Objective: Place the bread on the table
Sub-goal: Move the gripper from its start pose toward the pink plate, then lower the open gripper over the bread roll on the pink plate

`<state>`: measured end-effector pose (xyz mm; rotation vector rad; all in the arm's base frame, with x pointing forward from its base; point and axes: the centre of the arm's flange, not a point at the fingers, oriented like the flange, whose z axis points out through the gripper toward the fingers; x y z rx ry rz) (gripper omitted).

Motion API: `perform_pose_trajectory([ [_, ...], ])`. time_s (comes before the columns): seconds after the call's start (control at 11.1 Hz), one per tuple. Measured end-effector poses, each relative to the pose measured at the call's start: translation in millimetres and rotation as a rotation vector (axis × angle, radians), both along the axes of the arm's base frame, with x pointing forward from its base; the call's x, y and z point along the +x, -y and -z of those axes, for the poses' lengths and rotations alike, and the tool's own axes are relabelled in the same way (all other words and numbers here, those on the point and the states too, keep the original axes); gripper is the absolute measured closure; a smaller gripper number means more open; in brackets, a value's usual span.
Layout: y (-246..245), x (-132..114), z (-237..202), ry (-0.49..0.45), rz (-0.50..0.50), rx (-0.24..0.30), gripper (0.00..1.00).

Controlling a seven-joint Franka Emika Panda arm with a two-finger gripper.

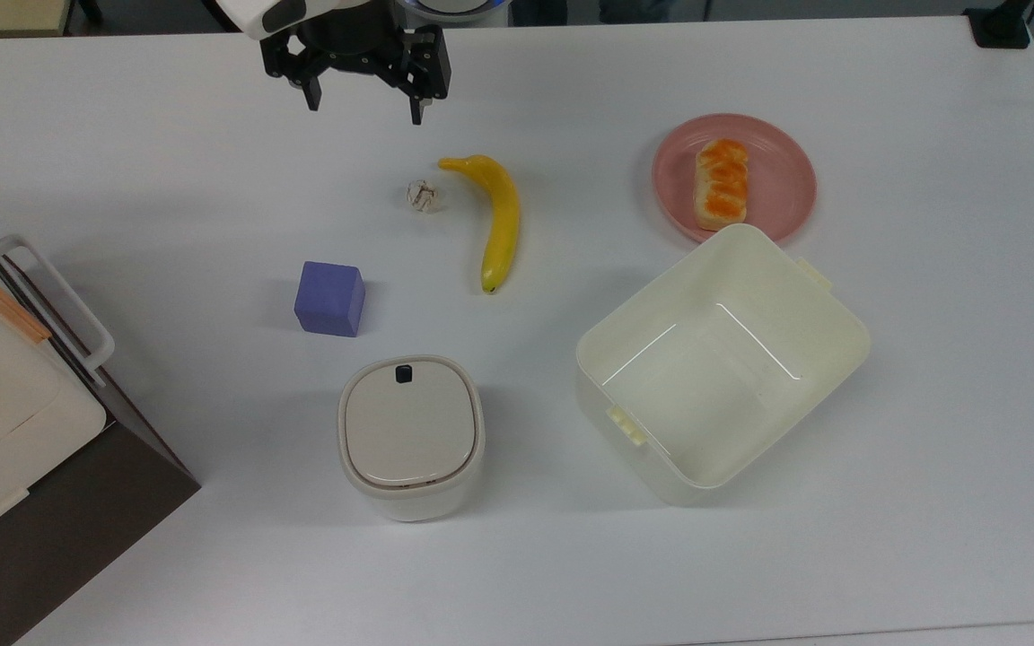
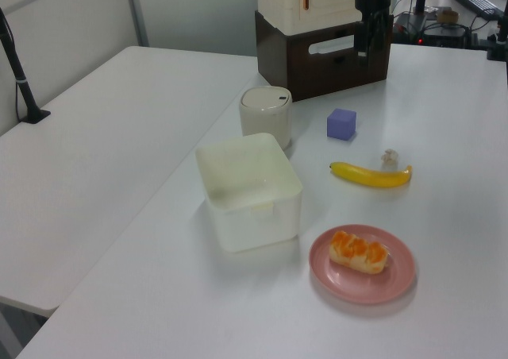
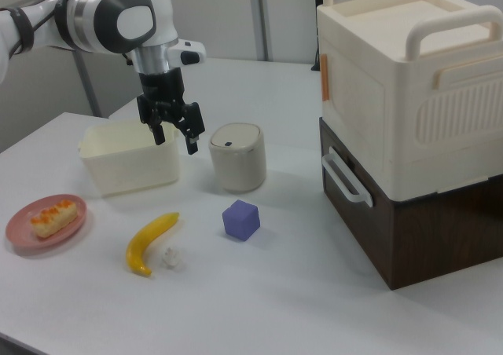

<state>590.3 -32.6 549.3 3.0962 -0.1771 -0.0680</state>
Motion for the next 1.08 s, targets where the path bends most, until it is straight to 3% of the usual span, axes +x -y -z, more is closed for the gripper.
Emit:
perform_pose_trajectory([
  [0.36, -6.3, 2.9, 14.3, -0.024, -0.005, 0.031, 0.0],
  [0.63, -37.7, 6.1, 38.9, -0.066, -0.049, 0.054, 0.0],
  [0.9, -112.2, 3.2, 60.2, -0.049, -0.154, 0.06, 0.0],
  [1.08, -189.2, -7.4, 76.3, -0.023, -0.157, 0.058, 0.0],
])
